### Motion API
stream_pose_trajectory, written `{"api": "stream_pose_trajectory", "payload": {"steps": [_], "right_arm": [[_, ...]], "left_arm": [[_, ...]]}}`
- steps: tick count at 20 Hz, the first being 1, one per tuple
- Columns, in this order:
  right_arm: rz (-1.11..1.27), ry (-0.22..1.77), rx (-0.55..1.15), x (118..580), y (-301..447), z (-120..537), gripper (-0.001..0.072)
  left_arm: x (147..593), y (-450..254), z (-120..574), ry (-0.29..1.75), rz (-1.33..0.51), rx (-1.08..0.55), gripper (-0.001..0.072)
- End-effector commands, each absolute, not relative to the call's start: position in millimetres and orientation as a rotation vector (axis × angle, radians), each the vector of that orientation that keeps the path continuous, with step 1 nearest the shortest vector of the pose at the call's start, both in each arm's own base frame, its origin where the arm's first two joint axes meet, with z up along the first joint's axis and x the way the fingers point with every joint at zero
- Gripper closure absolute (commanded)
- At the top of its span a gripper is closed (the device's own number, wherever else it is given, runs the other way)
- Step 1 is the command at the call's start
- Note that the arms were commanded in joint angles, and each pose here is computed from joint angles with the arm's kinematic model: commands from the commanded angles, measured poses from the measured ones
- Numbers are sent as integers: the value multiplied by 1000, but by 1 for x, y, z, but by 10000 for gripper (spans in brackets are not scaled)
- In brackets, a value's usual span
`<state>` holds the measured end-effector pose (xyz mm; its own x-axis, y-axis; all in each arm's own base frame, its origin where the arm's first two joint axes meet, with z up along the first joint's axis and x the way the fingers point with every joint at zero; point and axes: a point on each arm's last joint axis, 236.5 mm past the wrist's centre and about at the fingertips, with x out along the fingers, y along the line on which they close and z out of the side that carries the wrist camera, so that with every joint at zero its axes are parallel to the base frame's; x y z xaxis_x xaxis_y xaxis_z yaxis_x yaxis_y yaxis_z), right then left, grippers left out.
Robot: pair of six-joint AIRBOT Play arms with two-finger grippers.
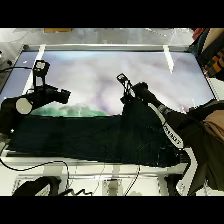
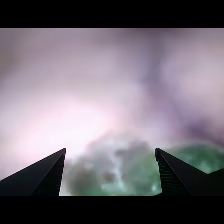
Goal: Fold the clothes and pants, and hang the long-sleeved shirts on hangers.
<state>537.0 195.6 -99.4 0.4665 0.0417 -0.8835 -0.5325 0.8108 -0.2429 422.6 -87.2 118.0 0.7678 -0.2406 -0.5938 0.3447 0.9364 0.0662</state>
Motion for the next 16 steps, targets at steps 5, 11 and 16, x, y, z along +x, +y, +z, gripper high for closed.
{"api": "stream_pose_trajectory", "payload": {"steps": [5, 11, 16], "right_arm": [[330, 1006, -559, 553, 191, -52, 685], [293, 1022, -546, 531, 175, 20, 686], [240, 1176, -513, 464, 144, 70, 687]], "left_arm": [[423, -87, 118, 619, -318, 176, 99], [423, -87, 118, 619, -319, 174, 99], [421, -95, 119, 634, -310, 38, 100]]}}
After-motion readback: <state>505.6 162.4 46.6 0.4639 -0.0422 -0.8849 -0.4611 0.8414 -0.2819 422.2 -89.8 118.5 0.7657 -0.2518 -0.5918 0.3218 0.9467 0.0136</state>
